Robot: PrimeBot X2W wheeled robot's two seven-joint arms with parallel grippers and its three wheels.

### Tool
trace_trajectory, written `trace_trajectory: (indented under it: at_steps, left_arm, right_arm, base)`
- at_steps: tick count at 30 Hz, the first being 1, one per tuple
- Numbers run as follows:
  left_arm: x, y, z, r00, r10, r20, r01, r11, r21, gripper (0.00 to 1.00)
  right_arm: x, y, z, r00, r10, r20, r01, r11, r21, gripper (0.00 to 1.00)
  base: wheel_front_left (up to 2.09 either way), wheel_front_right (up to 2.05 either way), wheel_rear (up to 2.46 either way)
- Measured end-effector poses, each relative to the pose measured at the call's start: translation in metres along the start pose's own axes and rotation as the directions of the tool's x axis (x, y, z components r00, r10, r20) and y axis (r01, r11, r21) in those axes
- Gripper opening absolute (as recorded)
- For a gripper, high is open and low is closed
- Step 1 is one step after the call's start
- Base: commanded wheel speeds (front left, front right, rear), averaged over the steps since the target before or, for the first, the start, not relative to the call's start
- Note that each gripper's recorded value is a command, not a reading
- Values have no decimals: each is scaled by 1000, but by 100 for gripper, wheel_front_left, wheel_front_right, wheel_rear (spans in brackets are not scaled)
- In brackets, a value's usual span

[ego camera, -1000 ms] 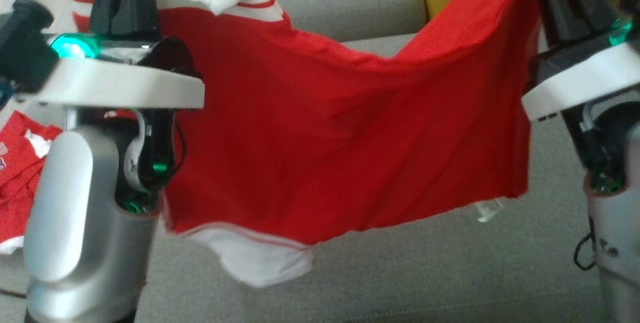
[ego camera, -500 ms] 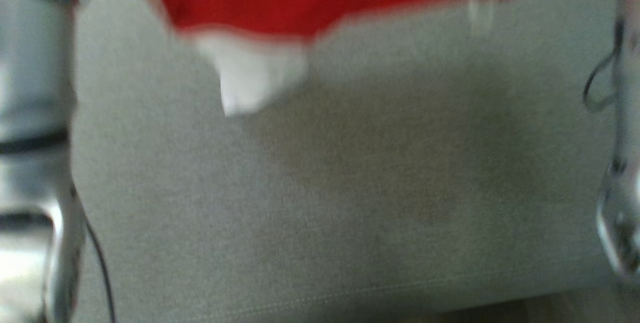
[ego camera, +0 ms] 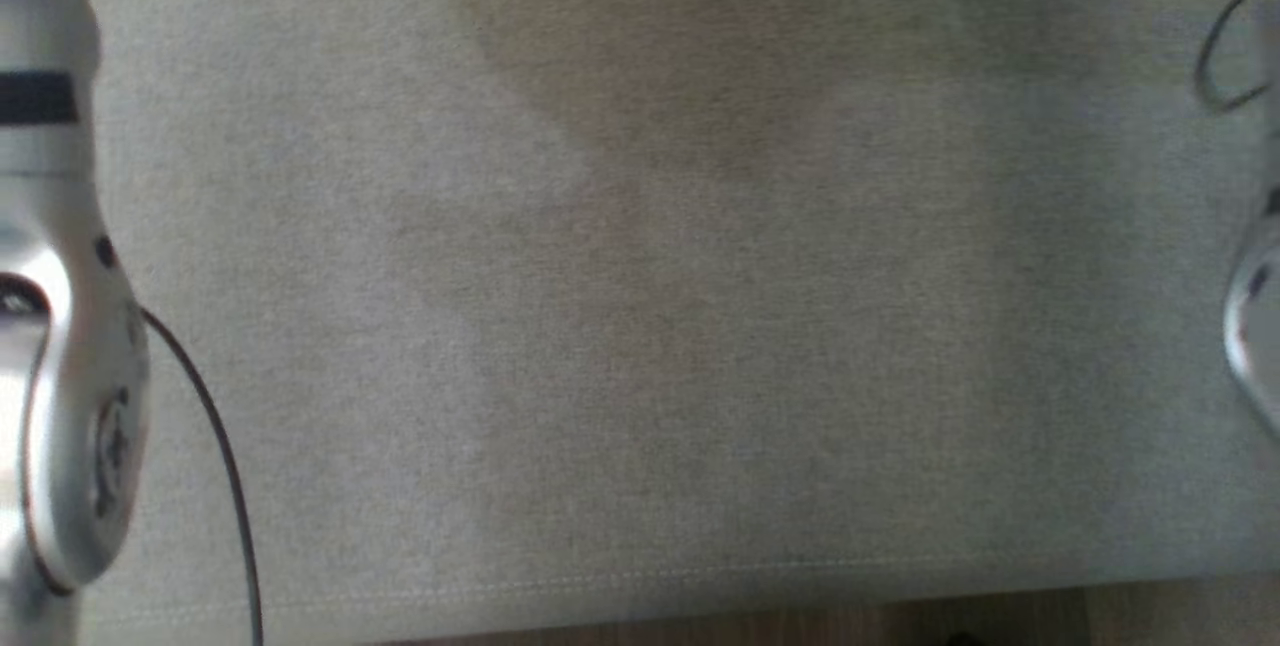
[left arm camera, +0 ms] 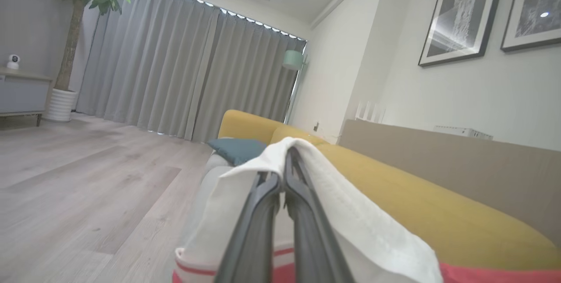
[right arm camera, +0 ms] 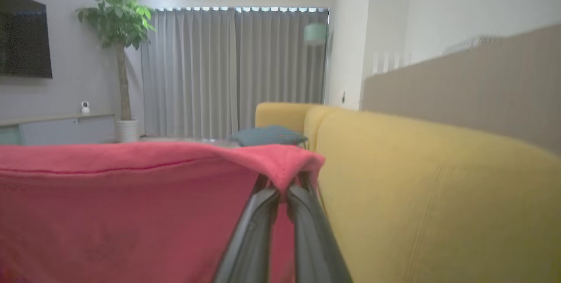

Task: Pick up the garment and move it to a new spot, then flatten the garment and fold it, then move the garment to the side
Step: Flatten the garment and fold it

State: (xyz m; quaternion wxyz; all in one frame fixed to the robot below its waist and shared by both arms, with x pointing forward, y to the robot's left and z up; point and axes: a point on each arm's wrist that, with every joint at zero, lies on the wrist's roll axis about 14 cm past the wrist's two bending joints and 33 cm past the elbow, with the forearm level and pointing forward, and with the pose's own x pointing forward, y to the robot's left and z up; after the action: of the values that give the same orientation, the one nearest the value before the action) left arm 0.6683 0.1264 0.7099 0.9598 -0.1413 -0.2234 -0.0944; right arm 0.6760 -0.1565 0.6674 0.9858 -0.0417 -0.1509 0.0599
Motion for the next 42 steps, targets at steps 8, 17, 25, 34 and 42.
trace_trajectory:
  at_steps: [8,17,25,34,42]
  left_arm:
    - [-60,28,-81,976,38,-213,-29,999,44,0]
    - [-162,57,-132,898,98,-428,-64,993,95,0]
    - [-247,52,-151,799,86,-595,-12,992,128,0]
    - [-336,24,-154,673,7,-740,90,992,91,0]
    - [-386,11,-141,606,-49,-794,129,991,38,0]
  right_arm:
    - [-54,24,-115,958,48,-283,-36,998,46,0]
    - [-132,49,-166,868,124,-481,-114,992,50,0]
    - [-203,64,-181,760,178,-625,-194,980,42,0]
    - [-286,62,-195,615,204,-761,-271,962,39,0]
    - [-319,45,-184,548,231,-804,-337,941,41,0]
  base:
    - [0,0,0]
    - [0,0,0]
    - [0,0,0]
    - [0,0,0]
    - [0,0,0]
